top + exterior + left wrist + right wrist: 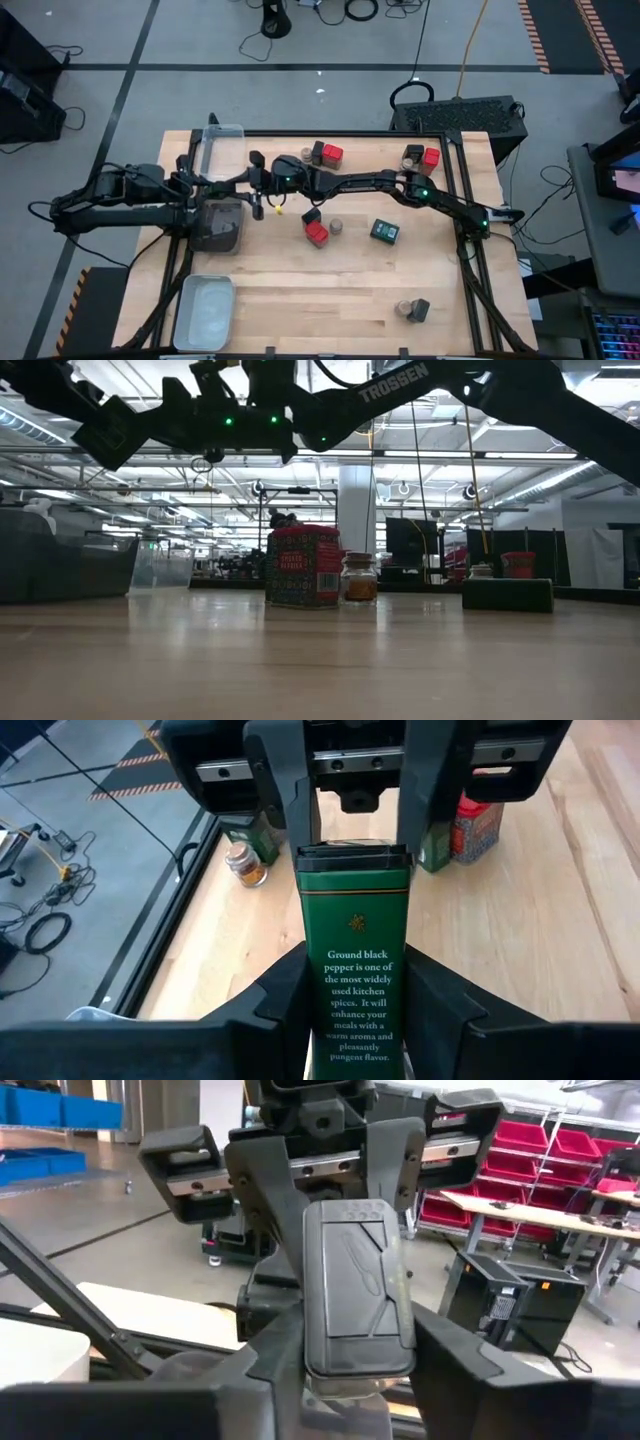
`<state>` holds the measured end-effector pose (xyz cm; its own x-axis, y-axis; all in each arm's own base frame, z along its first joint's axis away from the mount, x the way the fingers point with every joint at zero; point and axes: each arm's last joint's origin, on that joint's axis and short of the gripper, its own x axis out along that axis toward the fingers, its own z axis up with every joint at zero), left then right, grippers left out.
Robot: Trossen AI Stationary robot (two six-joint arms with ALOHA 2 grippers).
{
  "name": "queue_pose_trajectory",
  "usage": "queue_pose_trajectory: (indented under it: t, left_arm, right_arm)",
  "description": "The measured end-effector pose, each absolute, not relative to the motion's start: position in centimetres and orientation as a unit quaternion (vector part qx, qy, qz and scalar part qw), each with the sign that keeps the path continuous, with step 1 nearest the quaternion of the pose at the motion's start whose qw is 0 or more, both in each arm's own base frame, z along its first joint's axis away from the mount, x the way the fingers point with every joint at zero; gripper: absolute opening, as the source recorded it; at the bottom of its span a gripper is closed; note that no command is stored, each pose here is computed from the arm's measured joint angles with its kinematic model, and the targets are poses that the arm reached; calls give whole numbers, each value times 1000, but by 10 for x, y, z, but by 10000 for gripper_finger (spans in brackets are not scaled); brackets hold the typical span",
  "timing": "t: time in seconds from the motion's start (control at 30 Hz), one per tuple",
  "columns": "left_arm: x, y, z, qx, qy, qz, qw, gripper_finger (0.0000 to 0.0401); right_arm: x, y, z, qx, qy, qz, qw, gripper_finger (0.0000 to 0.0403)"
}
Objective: Sort spices by type
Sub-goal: Put the black seasoning can into the black bin
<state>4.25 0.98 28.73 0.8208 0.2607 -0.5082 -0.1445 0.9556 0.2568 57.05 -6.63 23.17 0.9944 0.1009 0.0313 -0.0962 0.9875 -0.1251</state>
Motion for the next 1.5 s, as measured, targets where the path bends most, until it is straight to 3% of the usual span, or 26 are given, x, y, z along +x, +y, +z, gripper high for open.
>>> queue_pose_trajectory:
  t: [0.1,0.33,0.87,1.13,1.5]
  left_arm:
    - [43,10,287,104,279,106,949,125]
    - [43,10,288,102,278,118,948,139]
    - [22,11,310,97,276,167,942,242]
    - [11,9,336,93,213,175,957,244]
    - [11,9,336,80,210,175,959,244]
  right_arm:
    - [570,-68,232,-62,-18,51,997,109]
    - [570,-69,231,-60,-13,48,997,109]
    - [571,-67,218,-52,35,34,997,112]
    - [579,-58,194,-25,28,13,999,112]
    - [582,-61,174,-6,44,9,999,112]
